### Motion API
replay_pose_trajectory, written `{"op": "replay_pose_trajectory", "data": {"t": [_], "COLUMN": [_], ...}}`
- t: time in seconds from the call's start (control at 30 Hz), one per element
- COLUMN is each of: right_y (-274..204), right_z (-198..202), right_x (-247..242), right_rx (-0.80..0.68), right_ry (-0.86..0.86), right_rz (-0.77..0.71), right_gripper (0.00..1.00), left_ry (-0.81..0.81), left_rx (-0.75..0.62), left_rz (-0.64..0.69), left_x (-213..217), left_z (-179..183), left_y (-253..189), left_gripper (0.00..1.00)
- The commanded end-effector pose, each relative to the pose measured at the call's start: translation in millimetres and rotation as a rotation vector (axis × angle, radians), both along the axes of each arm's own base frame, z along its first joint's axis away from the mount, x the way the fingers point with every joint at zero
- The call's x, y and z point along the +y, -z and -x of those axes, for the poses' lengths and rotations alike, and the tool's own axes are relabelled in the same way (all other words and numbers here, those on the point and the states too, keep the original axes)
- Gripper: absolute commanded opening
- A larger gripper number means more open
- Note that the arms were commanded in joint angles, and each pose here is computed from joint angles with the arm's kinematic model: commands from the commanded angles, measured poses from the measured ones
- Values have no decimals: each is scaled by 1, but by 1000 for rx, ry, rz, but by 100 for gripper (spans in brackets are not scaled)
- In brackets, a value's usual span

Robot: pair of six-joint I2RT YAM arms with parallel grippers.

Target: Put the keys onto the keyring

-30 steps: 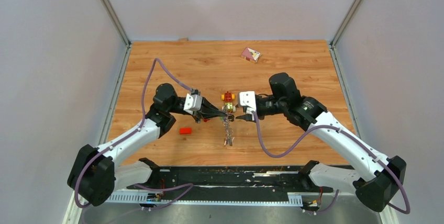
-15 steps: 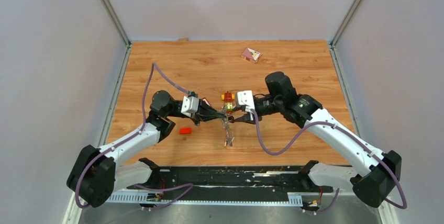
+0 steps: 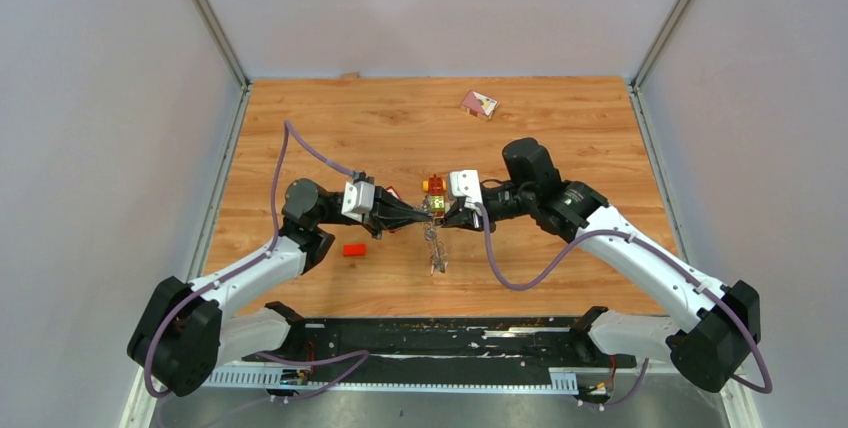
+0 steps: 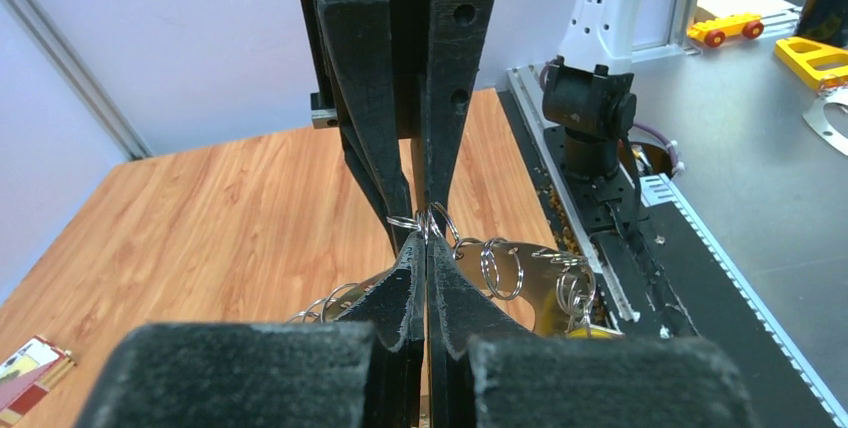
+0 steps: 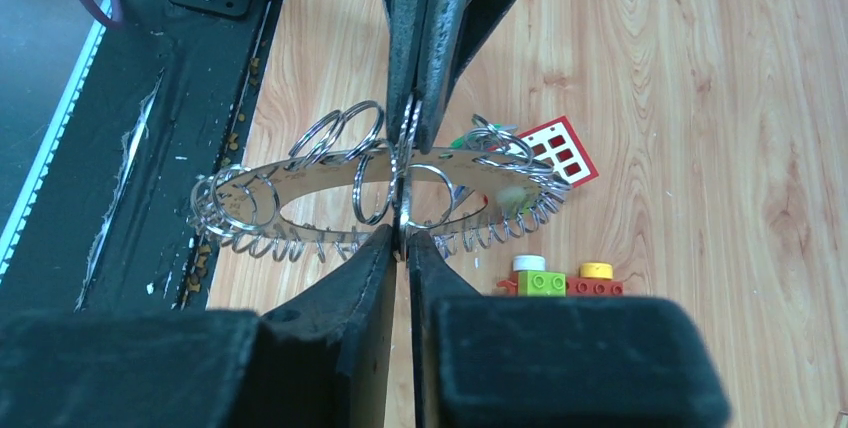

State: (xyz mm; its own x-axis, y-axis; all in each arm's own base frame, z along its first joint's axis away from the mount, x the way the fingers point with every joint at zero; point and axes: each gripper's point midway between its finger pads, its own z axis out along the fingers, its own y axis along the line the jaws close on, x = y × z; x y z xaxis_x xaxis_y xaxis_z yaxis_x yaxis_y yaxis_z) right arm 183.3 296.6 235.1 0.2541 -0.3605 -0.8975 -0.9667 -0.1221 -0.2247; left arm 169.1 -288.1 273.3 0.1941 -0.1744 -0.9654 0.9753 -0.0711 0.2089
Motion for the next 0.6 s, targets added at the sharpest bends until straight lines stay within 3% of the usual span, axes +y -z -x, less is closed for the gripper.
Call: {"op": "replay_pose_trajectory", "data": {"t": [0.0,0.43,0.57], "right_y": [-8,3,4], "right_z": [-2,-5,-5], "right_x": [6,11,14], "right_rx": [-3,36,31], "right_ry": [-5,2,13], "right_rz": [-40,-19,-7], "right_gripper": [8,7,12], "left_ry": [-22,-70,-69], "left_rx": [-72,-25,-19], "left_rz": [79,155,153], "left_x": [2,3,2], "left_z": [2,-6,-6], "left_y": [-25,-32,-30], "left_gripper": [0,0,0]}}
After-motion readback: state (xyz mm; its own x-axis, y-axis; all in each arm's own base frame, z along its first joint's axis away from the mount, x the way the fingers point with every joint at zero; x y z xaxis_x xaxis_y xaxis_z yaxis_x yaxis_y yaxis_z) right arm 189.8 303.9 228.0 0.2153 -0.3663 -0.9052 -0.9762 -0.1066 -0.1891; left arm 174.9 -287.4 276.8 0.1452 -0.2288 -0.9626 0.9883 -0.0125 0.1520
